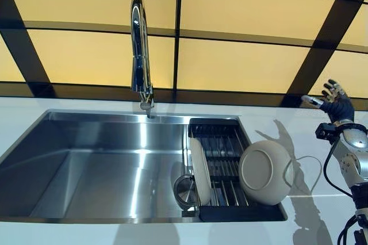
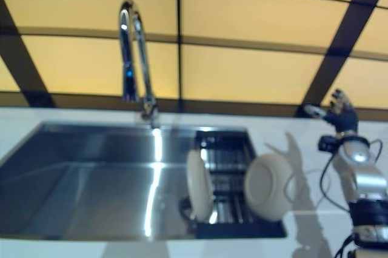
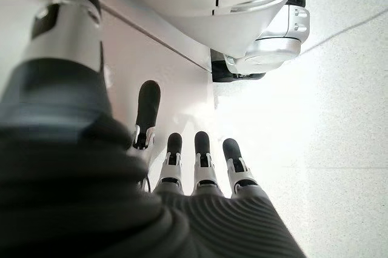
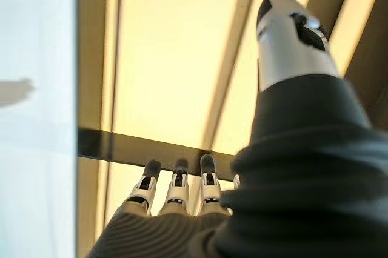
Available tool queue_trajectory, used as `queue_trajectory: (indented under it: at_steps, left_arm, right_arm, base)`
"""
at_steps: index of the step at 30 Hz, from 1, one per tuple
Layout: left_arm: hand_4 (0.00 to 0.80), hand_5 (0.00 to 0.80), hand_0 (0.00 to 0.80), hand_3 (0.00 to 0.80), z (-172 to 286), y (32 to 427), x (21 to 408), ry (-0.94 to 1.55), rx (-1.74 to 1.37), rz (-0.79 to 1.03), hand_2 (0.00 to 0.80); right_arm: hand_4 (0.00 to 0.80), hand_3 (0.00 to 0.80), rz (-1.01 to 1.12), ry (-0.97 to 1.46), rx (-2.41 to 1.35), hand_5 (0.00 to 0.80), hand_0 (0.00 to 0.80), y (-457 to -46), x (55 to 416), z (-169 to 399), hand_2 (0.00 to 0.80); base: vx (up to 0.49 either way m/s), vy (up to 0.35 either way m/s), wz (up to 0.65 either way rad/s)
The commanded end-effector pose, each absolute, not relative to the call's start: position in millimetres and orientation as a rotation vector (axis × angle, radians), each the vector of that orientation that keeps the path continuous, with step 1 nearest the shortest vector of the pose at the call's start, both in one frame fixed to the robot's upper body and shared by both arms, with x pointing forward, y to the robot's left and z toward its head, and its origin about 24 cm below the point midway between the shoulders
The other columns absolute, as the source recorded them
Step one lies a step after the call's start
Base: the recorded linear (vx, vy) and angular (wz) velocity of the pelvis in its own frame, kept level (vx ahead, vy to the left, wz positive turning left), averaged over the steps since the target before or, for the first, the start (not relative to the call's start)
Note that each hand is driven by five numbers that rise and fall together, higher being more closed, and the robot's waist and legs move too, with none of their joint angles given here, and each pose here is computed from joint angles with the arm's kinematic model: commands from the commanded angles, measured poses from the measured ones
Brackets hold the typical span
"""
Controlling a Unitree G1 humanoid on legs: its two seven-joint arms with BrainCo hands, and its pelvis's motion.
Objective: Take plates into dishwasher
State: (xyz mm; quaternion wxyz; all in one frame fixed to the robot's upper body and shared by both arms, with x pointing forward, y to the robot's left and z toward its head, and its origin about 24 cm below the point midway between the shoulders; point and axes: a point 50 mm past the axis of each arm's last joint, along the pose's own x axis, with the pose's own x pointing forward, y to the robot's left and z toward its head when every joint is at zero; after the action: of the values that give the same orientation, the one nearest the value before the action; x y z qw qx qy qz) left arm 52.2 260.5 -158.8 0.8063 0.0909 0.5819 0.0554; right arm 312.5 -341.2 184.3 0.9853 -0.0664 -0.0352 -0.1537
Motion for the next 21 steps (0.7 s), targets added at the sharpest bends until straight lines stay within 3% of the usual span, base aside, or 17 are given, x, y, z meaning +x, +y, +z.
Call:
queue_trajectory:
  at_steps: [1,21]
  left_arm:
    - [0.0,0.0,0.0,0.0,-145.6,257.6,111.9,1.045,0.206,0.102,0.0]
    - [0.0,0.0,0.0,0.0,-138.7,274.5,116.9,1.021,0.225,0.164,0.0]
  right_arm:
    - [0.0,0.0,-0.193,-0.06,-0.231,0.0,0.0,-340.1,316.0,206.2,0.0]
    - [0.0,0.0,0.063,0.362,-0.301,0.0,0.0,-335.0,296.5,145.4,0.0]
  base:
    - [-0.011,-0.055,-0.01]
    - [0.004,-0.009,-0.02]
